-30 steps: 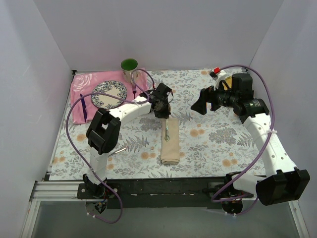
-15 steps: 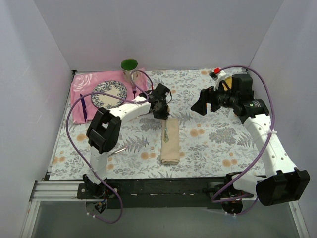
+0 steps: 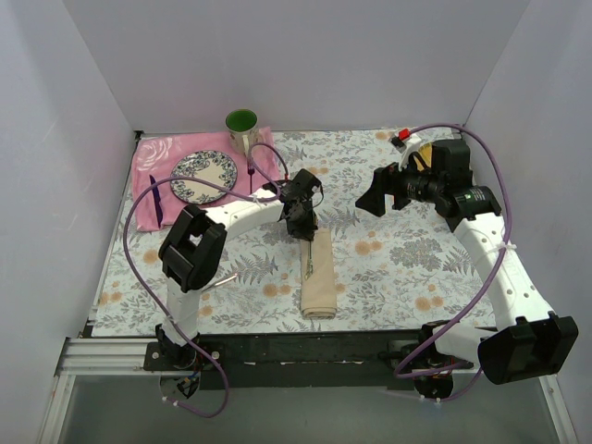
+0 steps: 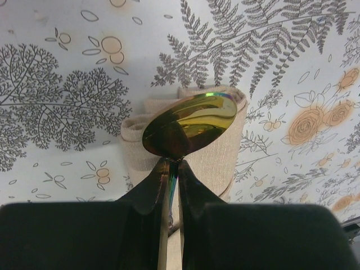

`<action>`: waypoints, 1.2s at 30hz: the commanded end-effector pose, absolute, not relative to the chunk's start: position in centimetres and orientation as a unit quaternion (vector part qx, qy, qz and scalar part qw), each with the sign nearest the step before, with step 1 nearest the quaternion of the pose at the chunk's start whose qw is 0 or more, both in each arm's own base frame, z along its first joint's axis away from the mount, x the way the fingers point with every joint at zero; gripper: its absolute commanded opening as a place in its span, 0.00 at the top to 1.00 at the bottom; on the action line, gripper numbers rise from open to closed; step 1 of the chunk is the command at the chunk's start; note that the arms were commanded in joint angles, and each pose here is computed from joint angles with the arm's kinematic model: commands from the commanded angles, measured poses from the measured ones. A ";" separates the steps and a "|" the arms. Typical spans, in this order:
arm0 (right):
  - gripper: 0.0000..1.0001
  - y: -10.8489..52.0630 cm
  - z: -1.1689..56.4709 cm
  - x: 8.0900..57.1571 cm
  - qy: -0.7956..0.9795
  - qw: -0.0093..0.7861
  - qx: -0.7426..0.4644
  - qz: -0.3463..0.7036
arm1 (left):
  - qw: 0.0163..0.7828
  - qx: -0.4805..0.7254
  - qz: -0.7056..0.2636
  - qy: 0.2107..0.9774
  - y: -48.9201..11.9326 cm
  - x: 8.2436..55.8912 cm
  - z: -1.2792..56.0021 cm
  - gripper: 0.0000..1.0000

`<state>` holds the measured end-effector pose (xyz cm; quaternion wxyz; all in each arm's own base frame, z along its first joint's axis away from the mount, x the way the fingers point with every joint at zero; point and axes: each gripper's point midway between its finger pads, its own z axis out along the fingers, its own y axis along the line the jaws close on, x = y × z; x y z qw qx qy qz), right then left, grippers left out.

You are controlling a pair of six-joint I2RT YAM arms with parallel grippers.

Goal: Fold the napkin into a case and place the utensils inside
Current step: Insert the spoon into the folded napkin.

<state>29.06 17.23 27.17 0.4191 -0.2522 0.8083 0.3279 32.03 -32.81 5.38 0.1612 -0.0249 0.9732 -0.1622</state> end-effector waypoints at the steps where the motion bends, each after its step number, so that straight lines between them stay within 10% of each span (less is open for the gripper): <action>1: 0.01 17.3 28.0 28.9 0.796 0.438 -0.255 0.332 | 0.182 -0.037 -0.187 0.965 -32.6 31.4 9.2 1.00; 36: 0.01 17.3 26.4 28.1 0.798 0.424 -0.262 0.338 | 0.135 -0.043 -0.200 0.970 -33.4 27.2 8.0 1.00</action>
